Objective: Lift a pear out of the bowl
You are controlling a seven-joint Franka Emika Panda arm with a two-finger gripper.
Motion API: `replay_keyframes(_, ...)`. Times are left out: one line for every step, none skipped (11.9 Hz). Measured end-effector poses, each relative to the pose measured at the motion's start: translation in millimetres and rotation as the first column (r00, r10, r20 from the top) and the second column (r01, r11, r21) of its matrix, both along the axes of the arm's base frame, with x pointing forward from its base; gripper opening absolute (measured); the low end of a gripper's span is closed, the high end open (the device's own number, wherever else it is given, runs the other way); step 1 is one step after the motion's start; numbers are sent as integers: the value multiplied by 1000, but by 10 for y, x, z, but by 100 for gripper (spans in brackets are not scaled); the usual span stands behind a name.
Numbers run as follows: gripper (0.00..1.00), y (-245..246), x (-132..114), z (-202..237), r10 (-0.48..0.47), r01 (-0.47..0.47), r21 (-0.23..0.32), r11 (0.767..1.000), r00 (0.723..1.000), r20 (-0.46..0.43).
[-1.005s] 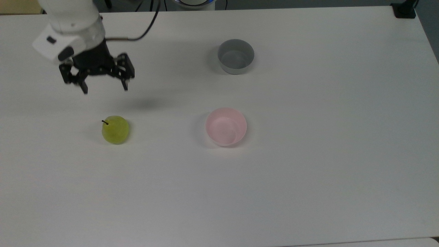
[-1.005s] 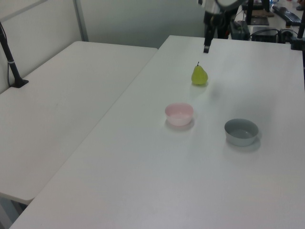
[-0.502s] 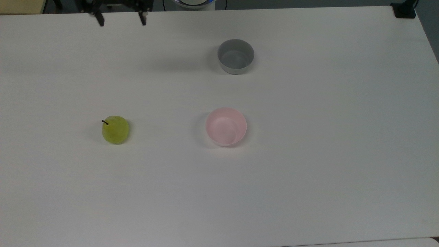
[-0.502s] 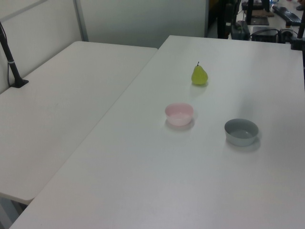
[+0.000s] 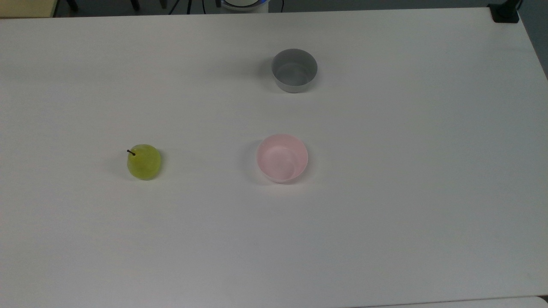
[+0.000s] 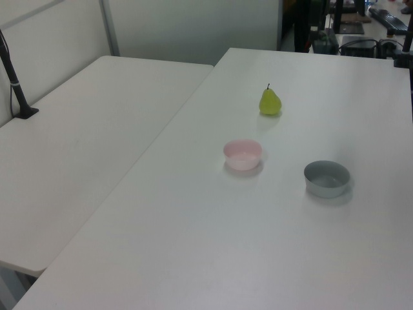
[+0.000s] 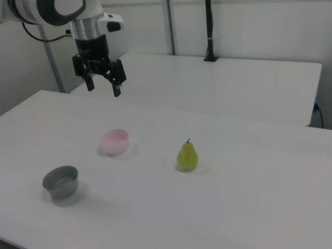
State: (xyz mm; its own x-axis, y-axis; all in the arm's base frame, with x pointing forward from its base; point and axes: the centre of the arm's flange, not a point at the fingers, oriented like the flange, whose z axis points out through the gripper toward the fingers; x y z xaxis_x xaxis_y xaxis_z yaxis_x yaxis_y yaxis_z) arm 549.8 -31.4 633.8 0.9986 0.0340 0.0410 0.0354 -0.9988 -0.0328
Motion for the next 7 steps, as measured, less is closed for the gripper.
replay_keyframes(100,97,60,-23,17,-16,-2,1000,999,36)
replay_keyframes(100,167,126,-86,28,-28,-4,1000,998,63)
replay_keyframes(100,183,188,-156,30,-30,-5,1000,996,78)
replay_keyframes(100,174,227,-216,28,-28,-6,1000,996,82)
replay_keyframes(100,165,238,-250,26,-26,-6,1000,997,77)
replay_keyframes(100,163,240,-260,26,-26,-5,1000,997,76)
replay_keyframes(100,164,239,-260,26,-26,-5,1000,997,76)
